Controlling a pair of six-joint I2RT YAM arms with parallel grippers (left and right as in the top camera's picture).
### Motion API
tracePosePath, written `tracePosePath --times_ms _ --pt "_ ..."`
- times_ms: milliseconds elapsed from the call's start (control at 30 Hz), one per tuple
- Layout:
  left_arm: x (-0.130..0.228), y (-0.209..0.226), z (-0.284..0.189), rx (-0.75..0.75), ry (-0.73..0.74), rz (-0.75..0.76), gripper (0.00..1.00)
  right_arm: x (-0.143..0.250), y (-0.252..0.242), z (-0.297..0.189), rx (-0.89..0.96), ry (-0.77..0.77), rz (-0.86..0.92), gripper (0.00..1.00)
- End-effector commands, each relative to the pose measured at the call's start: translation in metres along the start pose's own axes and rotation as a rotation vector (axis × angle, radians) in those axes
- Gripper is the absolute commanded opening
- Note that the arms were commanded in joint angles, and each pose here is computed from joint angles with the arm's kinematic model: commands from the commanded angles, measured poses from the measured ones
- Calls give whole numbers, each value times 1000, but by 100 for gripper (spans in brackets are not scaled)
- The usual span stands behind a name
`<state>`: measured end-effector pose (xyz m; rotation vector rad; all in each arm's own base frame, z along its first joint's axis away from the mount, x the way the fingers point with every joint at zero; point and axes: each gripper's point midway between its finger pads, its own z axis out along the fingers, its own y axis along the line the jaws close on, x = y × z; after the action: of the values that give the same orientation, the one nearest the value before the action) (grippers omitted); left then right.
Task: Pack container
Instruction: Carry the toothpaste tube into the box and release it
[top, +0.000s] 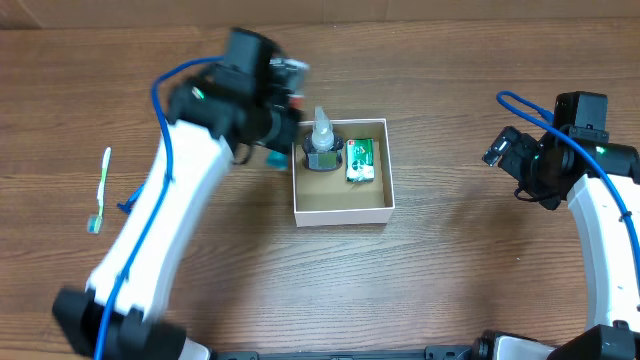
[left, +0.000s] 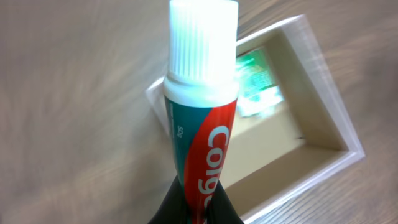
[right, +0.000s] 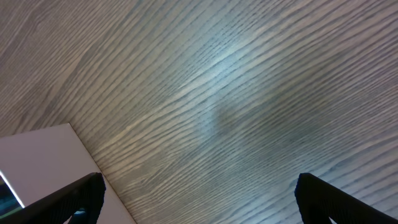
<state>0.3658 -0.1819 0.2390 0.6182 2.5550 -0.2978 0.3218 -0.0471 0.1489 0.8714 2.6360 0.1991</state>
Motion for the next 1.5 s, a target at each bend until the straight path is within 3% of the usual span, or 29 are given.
tracePosePath --times_ms 0,167,467,667,733,800,867,967,1067,1133,1300,1400,1467 --pt "-14 -50 -21 -19 -86 373 4 -1 0 -1 1 -8 -4 100" --pt "-4 -81 7 -22 -20 584 4 -1 0 -1 1 -8 -4 100" --pt "47 -69 83 -4 291 527 4 -1 0 -1 1 -9 -4 100" --pt "57 -67 94 -1 342 519 5 -1 0 -1 1 -8 -4 100" --pt "58 -67 93 -1 349 519 24 -1 0 -1 1 -8 -5 100" --pt "61 -66 92 1 363 519 58 -1 0 -1 1 -8 -5 100" --pt "62 -66 90 0 368 520 74 -1 0 -1 1 -8 -4 100" --pt "59 -67 83 0 367 518 77 0 0 -1 1 -8 -5 100" --pt "46 -74 63 25 338 488 67 0 -1 -1 2 -7 -5 100" --pt "35 -82 44 54 289 479 66 0 0 -1 2 -8 -5 100" --pt "13 -63 -10 -46 140 349 80 -1 -2 -1 8 -11 -5 100" --pt "12 -32 -36 -133 97 226 100 -1 -2 -1 9 -11 -5 100" --pt "20 5 -54 -229 92 89 100 -1 -2 -1 9 -11 -5 100"
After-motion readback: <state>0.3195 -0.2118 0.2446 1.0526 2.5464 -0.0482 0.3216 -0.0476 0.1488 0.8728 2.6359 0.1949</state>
